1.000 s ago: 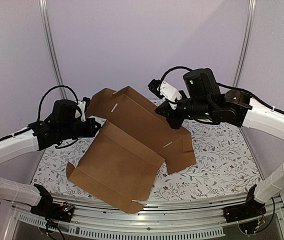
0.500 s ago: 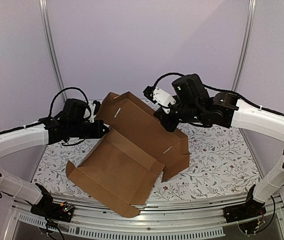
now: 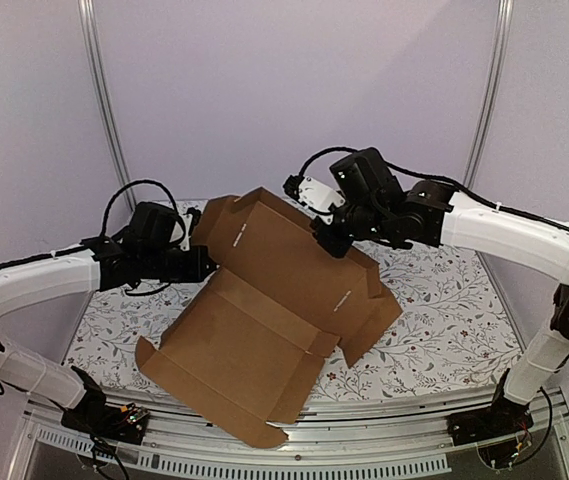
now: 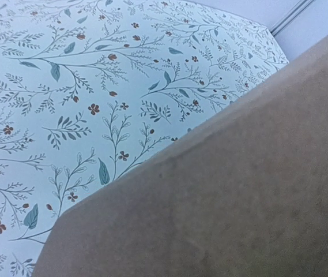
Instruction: Fold the paper box
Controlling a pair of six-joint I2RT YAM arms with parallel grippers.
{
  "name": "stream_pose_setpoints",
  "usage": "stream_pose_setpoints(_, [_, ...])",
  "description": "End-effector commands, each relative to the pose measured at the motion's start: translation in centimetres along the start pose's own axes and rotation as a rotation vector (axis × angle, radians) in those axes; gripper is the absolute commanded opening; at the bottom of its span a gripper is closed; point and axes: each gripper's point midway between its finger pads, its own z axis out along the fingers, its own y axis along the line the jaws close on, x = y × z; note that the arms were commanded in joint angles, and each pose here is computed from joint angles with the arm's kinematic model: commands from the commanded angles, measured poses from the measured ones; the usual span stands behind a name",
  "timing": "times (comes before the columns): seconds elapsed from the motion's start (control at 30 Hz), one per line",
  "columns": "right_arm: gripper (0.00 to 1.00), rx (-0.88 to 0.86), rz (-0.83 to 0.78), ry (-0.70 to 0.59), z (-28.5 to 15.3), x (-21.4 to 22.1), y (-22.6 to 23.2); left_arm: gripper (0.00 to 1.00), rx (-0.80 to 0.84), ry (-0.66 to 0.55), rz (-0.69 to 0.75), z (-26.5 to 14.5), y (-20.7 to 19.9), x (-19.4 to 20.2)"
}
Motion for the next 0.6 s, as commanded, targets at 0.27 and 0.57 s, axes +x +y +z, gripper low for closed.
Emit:
stream_pose_setpoints(0.27, [0.0,0.031,-0.018,0.165,4.2,4.1,-2.0,0.0,-0.056,0.021,0.026,1.0,1.5,1.9])
stream_pose_setpoints(0.57, [0.0,0.004,-0.016,0.182,4.7,4.8,-1.3,0.0,-0.09,-0.013,0.013,1.0,1.9,0.9])
